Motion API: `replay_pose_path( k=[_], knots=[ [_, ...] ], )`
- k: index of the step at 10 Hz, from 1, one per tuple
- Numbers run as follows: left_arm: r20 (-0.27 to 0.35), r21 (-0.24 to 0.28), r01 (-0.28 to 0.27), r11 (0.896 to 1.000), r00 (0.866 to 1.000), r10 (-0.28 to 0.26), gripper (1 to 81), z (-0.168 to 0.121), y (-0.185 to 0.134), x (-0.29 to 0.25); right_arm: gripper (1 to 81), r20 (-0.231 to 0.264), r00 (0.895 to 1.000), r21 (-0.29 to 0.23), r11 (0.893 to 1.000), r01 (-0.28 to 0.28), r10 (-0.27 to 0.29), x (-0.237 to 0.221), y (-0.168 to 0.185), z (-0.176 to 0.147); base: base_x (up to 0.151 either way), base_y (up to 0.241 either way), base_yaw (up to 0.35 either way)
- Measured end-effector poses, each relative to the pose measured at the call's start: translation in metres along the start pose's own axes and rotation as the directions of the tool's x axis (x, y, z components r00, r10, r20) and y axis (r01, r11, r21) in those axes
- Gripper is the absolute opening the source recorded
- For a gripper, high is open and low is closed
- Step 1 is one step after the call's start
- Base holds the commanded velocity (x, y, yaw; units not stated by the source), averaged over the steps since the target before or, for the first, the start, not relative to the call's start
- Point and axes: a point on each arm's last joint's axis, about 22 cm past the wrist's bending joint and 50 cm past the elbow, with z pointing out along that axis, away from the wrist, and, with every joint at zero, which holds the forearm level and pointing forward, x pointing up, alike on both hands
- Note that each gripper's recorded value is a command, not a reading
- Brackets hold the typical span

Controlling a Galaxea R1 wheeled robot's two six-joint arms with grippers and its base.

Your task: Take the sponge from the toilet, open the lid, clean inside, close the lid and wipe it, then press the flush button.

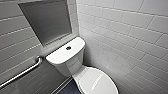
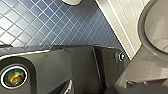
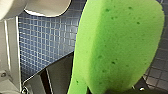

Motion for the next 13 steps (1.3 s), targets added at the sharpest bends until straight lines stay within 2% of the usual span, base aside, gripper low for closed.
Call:
replay_pose_path(
  k=[2,5,8,10,11,12,13],
  knots=[
    [-0.042,-0.002,0.003,1.000,0.999,-0.003,81.1,-0.002,-0.014,0.039,1.0,0.010,1.000,0.022,1.000,0.000,0.000,-0.026,0.001,0.028,0.000,0.000,0.000],
    [-0.061,0.010,0.023,1.000,0.998,-0.022,81.1,-0.006,-0.025,0.056,1.0,-0.012,1.000,0.014,1.000,0.012,-0.012,-0.017,0.010,0.032,0.000,0.000,0.000],
    [-0.086,-0.008,0.003,1.000,0.996,-0.004,81.1,-0.001,-0.015,0.081,1.0,0.032,0.999,0.016,1.000,0.002,-0.003,-0.058,0.010,0.042,0.000,0.000,0.000],
    [-0.100,-0.026,-0.009,1.000,0.995,0.006,81.1,0.002,-0.005,0.097,1.0,0.033,0.999,-0.005,1.000,0.007,-0.007,-0.069,0.020,0.051,-0.075,0.000,0.000],
    [-0.114,-0.029,-0.015,0.999,0.993,0.012,81.1,0.003,-0.002,0.108,1.0,0.031,0.999,0.000,1.000,0.011,-0.011,-0.073,0.016,0.059,-0.093,0.000,0.000],
    [-0.118,-0.032,-0.017,0.999,0.993,0.013,81.1,0.004,0.000,0.109,1.0,0.047,0.999,0.005,1.000,0.003,-0.003,-0.090,0.013,0.064,-0.094,0.000,0.000],
    [-0.093,-0.035,-0.004,0.999,0.996,0.000,81.1,0.006,-0.001,0.095,1.0,0.084,0.996,0.004,1.000,0.001,-0.002,-0.111,0.014,0.062,-0.094,0.000,0.000]
  ],
)
